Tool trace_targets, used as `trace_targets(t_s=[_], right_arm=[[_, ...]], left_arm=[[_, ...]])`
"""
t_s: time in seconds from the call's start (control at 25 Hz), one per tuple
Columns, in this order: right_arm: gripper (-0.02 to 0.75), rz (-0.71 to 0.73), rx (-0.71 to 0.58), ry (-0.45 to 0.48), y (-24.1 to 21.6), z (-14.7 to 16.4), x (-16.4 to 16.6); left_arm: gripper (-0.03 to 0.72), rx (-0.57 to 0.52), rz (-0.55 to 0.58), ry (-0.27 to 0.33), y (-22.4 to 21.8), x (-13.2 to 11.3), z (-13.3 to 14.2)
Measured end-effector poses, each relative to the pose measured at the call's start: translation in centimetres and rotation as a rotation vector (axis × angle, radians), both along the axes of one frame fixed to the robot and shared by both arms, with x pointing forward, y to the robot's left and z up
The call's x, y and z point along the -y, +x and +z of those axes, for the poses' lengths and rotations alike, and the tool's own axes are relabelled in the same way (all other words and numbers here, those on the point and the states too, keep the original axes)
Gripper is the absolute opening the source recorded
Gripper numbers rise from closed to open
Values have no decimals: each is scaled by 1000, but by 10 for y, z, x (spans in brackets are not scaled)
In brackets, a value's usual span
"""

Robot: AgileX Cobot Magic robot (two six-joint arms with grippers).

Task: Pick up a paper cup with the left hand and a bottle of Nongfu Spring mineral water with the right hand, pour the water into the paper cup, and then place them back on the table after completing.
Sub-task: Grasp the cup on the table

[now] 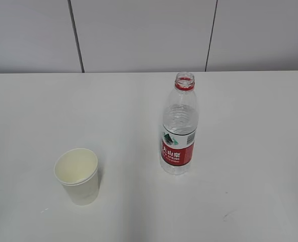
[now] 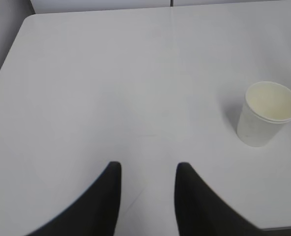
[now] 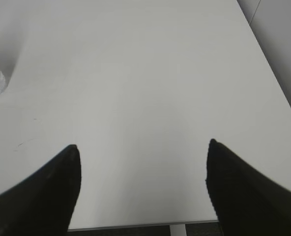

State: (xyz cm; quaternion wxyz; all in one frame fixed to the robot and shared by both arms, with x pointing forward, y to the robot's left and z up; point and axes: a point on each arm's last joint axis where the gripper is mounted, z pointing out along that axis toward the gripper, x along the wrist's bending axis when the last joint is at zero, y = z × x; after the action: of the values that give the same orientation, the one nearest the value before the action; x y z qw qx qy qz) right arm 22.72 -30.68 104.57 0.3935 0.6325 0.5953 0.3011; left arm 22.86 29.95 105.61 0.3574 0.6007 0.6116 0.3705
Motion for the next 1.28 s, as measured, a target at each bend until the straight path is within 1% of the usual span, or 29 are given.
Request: trace_targets(t_s=[1.28], right_arm=[[587,0,0,0,0,0,0]], left_arm=[[238,0,0,0,0,0,0]])
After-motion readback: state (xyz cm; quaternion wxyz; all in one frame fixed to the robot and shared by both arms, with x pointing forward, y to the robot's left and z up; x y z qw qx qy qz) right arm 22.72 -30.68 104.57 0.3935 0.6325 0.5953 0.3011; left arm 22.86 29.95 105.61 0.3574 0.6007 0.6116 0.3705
